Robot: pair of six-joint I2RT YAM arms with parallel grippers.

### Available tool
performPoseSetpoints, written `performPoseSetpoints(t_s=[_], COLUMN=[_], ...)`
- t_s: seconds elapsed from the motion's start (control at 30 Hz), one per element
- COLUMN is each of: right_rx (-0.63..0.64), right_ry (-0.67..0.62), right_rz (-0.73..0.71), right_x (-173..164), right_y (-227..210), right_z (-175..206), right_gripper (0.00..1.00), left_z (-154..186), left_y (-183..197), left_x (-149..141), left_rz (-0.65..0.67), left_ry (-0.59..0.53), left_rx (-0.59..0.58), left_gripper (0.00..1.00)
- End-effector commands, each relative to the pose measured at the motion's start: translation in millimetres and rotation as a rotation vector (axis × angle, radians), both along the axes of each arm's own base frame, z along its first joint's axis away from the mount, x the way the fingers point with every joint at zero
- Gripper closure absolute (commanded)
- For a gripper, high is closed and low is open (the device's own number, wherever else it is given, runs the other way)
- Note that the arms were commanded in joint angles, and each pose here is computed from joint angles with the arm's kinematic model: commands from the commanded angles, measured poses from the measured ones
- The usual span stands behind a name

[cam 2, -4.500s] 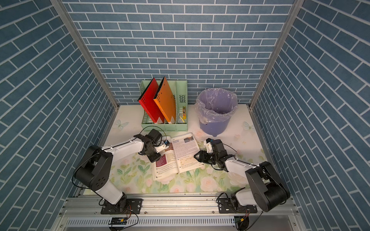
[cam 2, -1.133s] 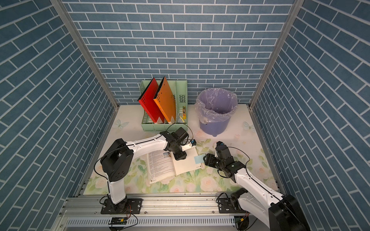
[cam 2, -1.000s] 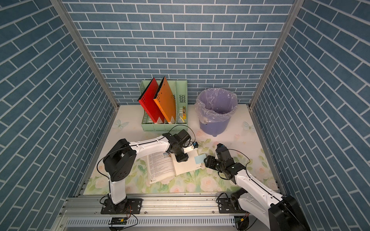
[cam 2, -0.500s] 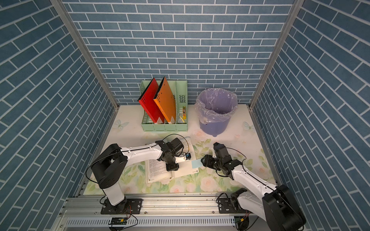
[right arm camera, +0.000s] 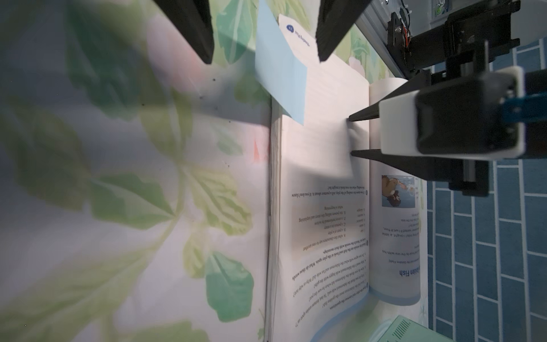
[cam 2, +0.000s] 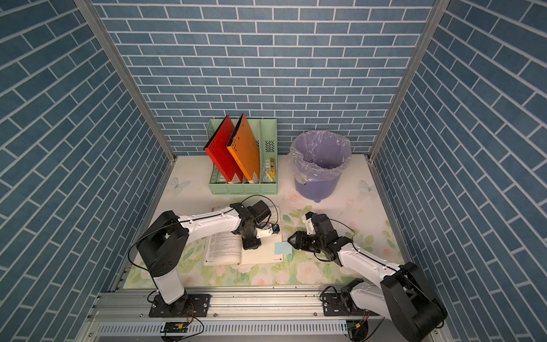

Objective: Peel off the used sticky note
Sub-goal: Adjust the book at the center of the board, then tear off the note from the book.

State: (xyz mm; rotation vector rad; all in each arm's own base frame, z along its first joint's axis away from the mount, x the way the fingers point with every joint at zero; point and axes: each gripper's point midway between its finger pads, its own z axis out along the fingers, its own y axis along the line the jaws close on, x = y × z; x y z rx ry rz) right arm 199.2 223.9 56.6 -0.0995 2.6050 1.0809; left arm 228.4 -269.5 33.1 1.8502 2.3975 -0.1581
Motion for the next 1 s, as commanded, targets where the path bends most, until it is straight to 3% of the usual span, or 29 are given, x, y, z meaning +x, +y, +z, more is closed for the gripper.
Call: performPoseSetpoints(t_s=[0.0,0.2,0.5,0.77,0.97], right_rx=[-0.009,-0.008,0.047,0.019,-0.012], right_ry=[-0.025,-0.043,-0.059,-0.107,-0.191], right_rz=[0.034,0.049,0.088,0.093,0.069], right_x=[-1,5,-3,-3,-2], right_y=[7,17,33,38,35], right_z=[-9,-17,-18,-22,-18], right_gripper=[0.45,0.49,0.58,0.86,0.99], left_z=[12,6,-20,-28,-30], left_y=[-26,-57,-57,-61,-61], left_x=[8,27,29,29,27], left_rz=[0.052,0.066,0.070,0.085,0.094], left_ry=[0.046,0.075,0.092,0.110,0.124], left_rx=[-0.083,-0.117,-0.087,-0.088,-0.090], left_gripper=[0.60,0.60,0.60,0.60,0.61])
